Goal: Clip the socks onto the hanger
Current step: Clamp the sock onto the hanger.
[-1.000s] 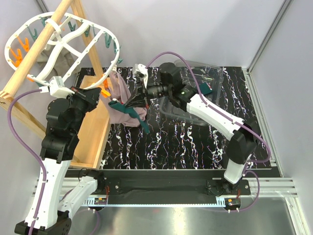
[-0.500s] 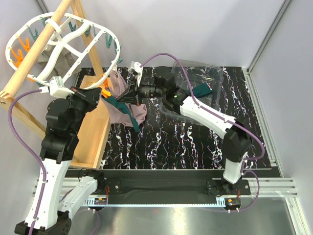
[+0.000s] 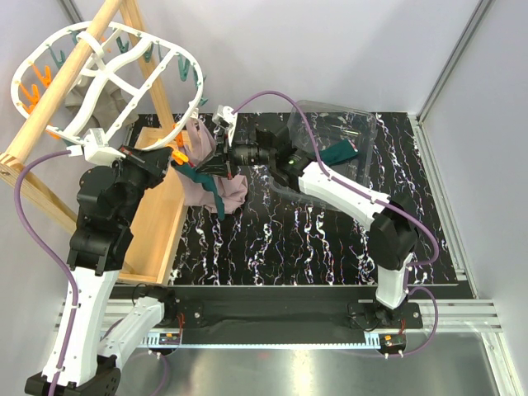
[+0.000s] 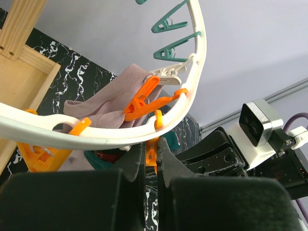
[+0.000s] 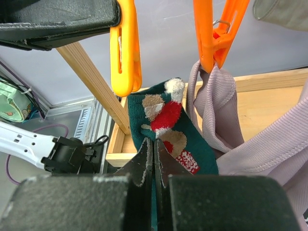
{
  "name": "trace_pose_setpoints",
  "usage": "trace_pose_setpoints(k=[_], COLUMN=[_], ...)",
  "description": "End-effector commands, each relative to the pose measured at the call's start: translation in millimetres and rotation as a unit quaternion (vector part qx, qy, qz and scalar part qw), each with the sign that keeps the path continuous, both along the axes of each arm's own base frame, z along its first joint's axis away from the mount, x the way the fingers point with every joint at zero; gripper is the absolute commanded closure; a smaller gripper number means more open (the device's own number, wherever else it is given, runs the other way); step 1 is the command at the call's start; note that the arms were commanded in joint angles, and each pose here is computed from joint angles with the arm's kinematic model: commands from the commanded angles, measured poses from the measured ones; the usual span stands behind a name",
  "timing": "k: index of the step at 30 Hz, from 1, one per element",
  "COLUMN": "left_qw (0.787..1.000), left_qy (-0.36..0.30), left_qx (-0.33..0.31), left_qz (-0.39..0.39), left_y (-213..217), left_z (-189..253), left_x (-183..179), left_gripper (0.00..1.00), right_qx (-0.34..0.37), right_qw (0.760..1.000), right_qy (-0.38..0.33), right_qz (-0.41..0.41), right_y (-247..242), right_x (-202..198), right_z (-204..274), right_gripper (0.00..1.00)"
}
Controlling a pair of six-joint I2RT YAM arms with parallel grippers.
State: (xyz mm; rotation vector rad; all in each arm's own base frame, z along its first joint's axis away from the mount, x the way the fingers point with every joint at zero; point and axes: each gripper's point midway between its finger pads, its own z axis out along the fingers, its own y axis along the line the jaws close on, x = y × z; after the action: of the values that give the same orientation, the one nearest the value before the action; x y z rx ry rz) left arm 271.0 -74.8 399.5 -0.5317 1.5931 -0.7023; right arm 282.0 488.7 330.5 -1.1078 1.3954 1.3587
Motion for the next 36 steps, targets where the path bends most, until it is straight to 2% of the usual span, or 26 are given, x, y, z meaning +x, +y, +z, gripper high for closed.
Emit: trace_pose_setpoints(k=[1, 14, 21, 28, 30, 32, 33, 36], left_qw=[0.999, 0.998, 0.998, 0.999, 0.999, 0.999, 0.999, 0.999], left_qy=[0.017, 0.021, 0.025, 0.021, 0.019, 0.020, 0.010, 0.001], left_qx=[-0.012, -0.013, -0.010, -0.009, -0.008, -0.009, -0.010, -0.012], left_qz=[-0.048, -0.049, -0.049, -0.049, -0.049, -0.046, -0.046, -0.047], left_y=[-18, -18, -17, -17, -17, -16, -16, -15], left_z=[-7, -10, -10, -8, -8, -12, -8, -6], left_x=[-6, -7, -8, -8, -9, -9, -11, -15], left_gripper=[1.00, 1.00, 1.00, 1.00, 0.71, 0.56, 0.39, 0.24], right_qx=[0.045, 0.063, 0.100, 0.105, 0.104, 0.104, 0.104, 0.099], right_qw=[0.998, 0.997, 0.994, 0.994, 0.994, 0.994, 0.994, 0.994], right_qy=[-0.034, -0.030, -0.026, -0.022, -0.021, -0.021, -0.021, -0.019], right_qz=[0.005, 0.010, 0.025, 0.036, 0.040, 0.040, 0.041, 0.049], right_y=[-1, -1, 0, 3, 3, 3, 3, 5], right_x=[-5, -8, -14, -15, -17, -16, -16, -17], right_z=[43, 60, 80, 79, 78, 78, 77, 74], right_gripper=[1.00, 1.00, 1.00, 1.00, 1.00, 1.00, 1.00, 0.97])
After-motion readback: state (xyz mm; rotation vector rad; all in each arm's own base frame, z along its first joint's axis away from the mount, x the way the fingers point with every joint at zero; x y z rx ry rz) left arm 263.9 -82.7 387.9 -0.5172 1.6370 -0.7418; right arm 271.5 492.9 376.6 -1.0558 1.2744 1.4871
